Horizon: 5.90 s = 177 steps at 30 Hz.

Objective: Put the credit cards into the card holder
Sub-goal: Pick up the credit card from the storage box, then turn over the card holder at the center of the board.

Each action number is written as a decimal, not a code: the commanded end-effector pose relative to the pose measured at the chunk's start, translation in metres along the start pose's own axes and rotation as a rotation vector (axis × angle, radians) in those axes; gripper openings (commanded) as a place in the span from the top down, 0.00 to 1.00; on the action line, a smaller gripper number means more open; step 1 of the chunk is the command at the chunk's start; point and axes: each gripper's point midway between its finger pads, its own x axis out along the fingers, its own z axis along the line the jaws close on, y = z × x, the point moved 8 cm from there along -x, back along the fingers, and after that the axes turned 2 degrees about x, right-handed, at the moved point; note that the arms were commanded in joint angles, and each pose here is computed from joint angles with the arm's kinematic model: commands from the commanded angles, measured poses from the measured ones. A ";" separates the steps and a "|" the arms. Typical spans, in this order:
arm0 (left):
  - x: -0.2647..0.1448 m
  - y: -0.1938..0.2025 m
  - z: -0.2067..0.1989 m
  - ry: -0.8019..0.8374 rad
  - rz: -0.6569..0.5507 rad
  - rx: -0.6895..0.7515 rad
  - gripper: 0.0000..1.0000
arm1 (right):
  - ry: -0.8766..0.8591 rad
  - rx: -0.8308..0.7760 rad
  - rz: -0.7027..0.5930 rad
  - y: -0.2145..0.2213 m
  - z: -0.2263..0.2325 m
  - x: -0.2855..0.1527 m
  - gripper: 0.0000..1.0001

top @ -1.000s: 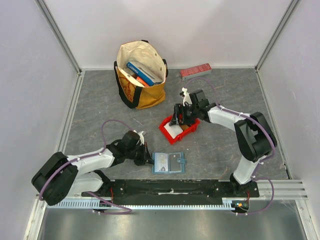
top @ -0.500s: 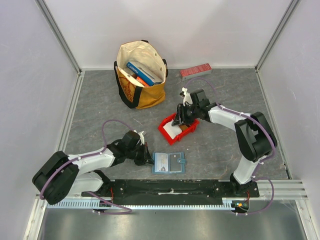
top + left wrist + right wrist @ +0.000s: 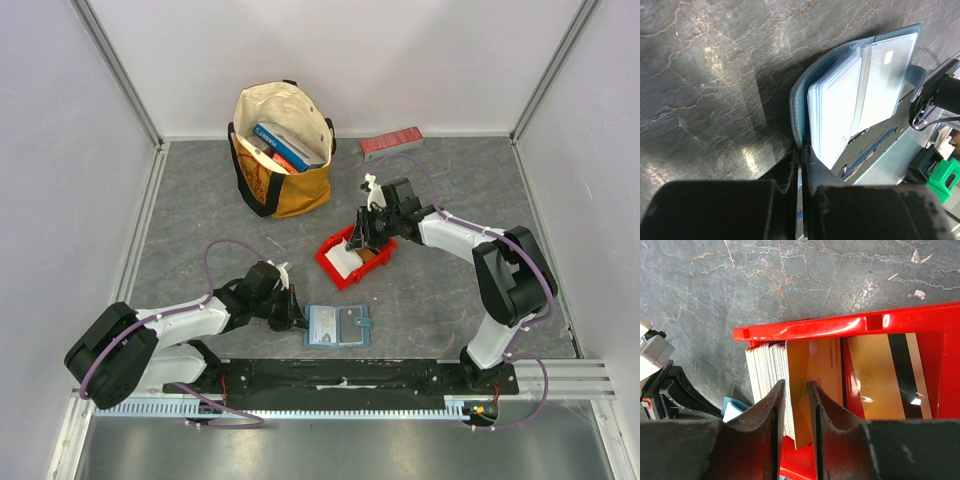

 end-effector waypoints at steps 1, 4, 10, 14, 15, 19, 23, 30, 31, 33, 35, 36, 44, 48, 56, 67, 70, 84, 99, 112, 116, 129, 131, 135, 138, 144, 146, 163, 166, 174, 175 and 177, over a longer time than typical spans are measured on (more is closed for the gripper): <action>0.000 -0.006 -0.009 0.041 -0.009 0.058 0.98 | -0.024 -0.023 -0.025 -0.004 0.009 -0.010 0.69; 0.000 -0.006 -0.008 0.042 -0.008 0.056 0.98 | -0.024 -0.025 -0.029 -0.004 0.009 -0.010 0.71; 0.001 -0.009 -0.012 0.061 -0.022 0.068 0.98 | -0.029 -0.025 -0.036 -0.006 0.009 -0.013 0.71; 0.001 -0.009 -0.012 0.061 -0.020 0.068 0.98 | -0.042 -0.024 -0.033 -0.006 0.010 -0.014 0.73; 0.001 -0.009 -0.012 0.061 -0.020 0.069 0.98 | -0.043 -0.021 -0.027 -0.004 0.009 -0.013 0.73; 0.001 -0.009 -0.012 0.062 -0.019 0.067 0.98 | -0.048 -0.019 -0.029 -0.005 0.009 -0.014 0.73; 0.001 -0.009 -0.013 0.065 -0.018 0.069 0.98 | -0.050 -0.013 -0.019 -0.003 0.008 -0.013 0.71; 0.002 -0.009 -0.012 0.062 -0.017 0.070 0.98 | -0.039 0.007 -0.017 -0.003 0.005 -0.011 0.74; 0.002 -0.010 -0.012 0.062 -0.017 0.069 0.98 | -0.035 0.010 -0.016 -0.002 0.005 -0.011 0.74; 0.002 -0.009 -0.012 0.062 -0.015 0.069 0.98 | -0.033 0.012 -0.015 -0.002 0.003 -0.011 0.80; 0.002 -0.009 -0.011 0.060 -0.015 0.069 0.98 | -0.028 0.013 -0.016 -0.002 0.002 -0.010 0.85; 0.002 -0.008 -0.011 0.059 -0.012 0.069 0.98 | -0.026 0.014 -0.015 -0.002 0.002 -0.009 0.88; 0.002 -0.009 -0.010 0.058 -0.013 0.068 0.98 | 0.085 0.011 -0.070 -0.008 -0.007 -0.012 0.97; 0.003 -0.009 -0.010 0.056 -0.012 0.065 0.98 | 0.124 -0.001 -0.058 -0.010 -0.011 -0.010 0.98; 0.005 -0.009 -0.010 0.058 -0.003 0.069 0.98 | 0.146 -0.021 -0.001 0.000 -0.015 -0.004 0.95; 0.005 -0.010 -0.010 0.059 -0.004 0.068 0.98 | 0.176 -0.071 0.062 0.011 -0.011 0.004 0.87; 0.005 -0.010 -0.010 0.061 -0.004 0.068 0.98 | 0.198 -0.086 0.067 0.012 -0.011 0.004 0.84; 0.003 -0.008 -0.011 0.069 -0.007 0.071 0.98 | 0.252 -0.164 -0.019 -0.008 0.005 -0.012 0.95; -0.001 -0.004 -0.010 0.076 -0.017 0.068 0.98 | 0.257 -0.196 -0.247 -0.029 0.045 -0.079 1.00; -0.011 -0.002 -0.016 0.129 -0.049 0.045 0.98 | 0.057 0.121 -0.472 0.092 0.132 -0.076 1.00; -0.013 0.001 -0.016 0.137 -0.056 0.028 0.98 | 0.100 0.134 -0.521 0.124 0.156 -0.058 1.00; -0.015 0.004 -0.013 0.137 -0.058 0.016 0.98 | 0.229 0.081 -0.591 0.169 0.185 -0.011 1.00; -0.015 0.005 -0.012 0.136 -0.059 0.015 0.98 | 0.233 0.081 -0.594 0.169 0.182 -0.012 1.00; -0.014 0.005 -0.012 0.135 -0.054 0.019 0.98 | 0.236 0.069 -0.569 0.173 0.181 -0.007 1.00; -0.014 0.004 -0.013 0.135 -0.056 0.021 0.98 | 0.247 0.052 -0.548 0.177 0.179 -0.002 1.00; -0.015 0.004 -0.012 0.136 -0.059 0.023 0.98 | 0.276 0.032 -0.529 0.180 0.177 0.006 1.00; -0.015 0.005 -0.012 0.138 -0.060 0.022 0.98 | 0.280 0.028 -0.527 0.181 0.176 0.007 1.00; -0.015 0.006 -0.010 0.131 -0.062 0.019 0.98 | 0.328 -0.019 -0.516 0.179 0.173 0.002 1.00; -0.014 0.007 -0.009 0.127 -0.061 0.019 0.98 | 0.313 -0.014 -0.516 0.179 0.174 -0.002 1.00; -0.014 0.006 -0.009 0.125 -0.059 0.021 0.98 | 0.268 -0.015 -0.513 0.177 0.181 0.000 1.00; -0.014 0.006 -0.009 0.125 -0.059 0.023 0.98 | 0.273 -0.019 -0.514 0.178 0.180 0.001 1.00; -0.014 0.006 -0.010 0.127 -0.059 0.024 0.98 | 0.278 -0.021 -0.510 0.179 0.179 0.003 1.00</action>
